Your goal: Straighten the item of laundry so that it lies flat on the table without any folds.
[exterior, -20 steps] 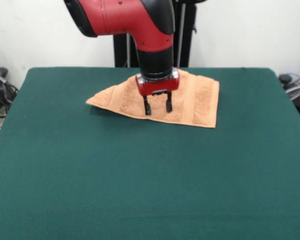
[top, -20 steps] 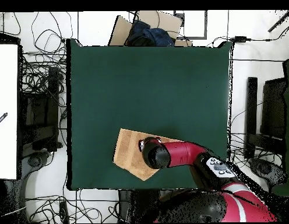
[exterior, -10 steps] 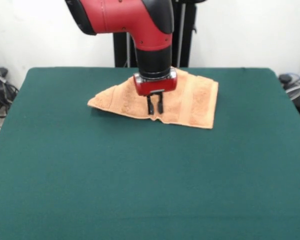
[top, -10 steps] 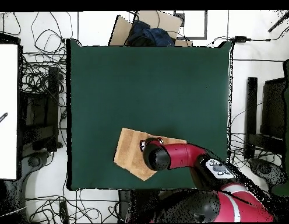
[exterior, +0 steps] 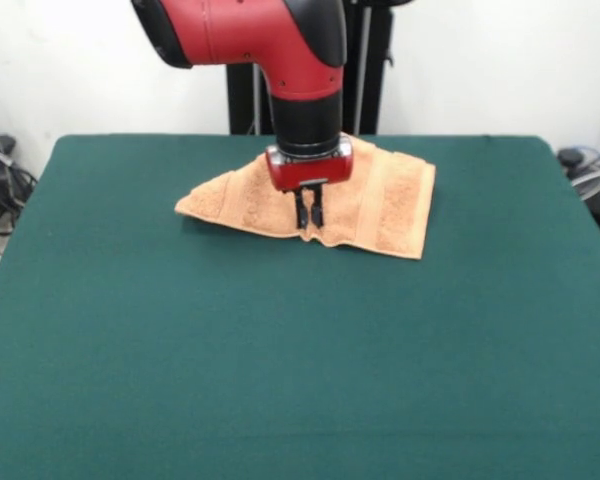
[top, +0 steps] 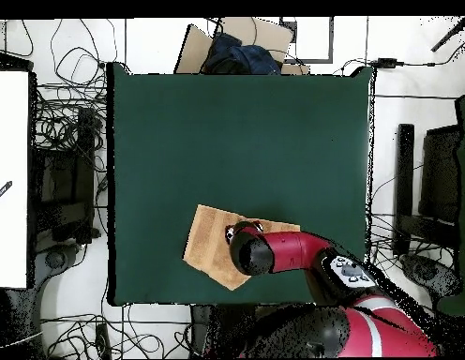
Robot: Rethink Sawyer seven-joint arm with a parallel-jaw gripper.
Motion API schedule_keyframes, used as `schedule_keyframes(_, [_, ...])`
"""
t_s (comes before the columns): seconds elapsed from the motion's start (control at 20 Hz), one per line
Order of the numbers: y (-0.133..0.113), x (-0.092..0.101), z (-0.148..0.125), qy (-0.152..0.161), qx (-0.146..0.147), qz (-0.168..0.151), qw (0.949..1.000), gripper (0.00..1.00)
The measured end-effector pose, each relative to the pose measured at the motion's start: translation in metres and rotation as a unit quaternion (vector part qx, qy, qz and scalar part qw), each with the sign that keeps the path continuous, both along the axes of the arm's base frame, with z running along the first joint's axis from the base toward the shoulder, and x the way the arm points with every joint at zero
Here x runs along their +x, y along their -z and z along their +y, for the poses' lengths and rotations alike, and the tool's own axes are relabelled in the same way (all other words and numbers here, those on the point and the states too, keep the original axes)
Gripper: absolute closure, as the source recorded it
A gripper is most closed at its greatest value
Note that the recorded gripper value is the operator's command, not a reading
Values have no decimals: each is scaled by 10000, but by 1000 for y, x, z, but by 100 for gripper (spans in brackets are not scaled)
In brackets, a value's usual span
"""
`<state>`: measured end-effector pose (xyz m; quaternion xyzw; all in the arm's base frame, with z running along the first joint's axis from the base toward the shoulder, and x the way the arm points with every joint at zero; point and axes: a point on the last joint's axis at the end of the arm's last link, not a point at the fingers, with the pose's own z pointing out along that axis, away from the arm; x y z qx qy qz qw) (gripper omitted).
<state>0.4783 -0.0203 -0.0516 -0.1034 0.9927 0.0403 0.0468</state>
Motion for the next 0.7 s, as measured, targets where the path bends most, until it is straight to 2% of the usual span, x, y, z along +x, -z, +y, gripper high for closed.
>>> schedule_keyframes(0.3, [-6,-7,7,-81,-43,-22,10000,100])
schedule_keyframes(0.7, [-37,-24,16,-15,-31,53,10000,100])
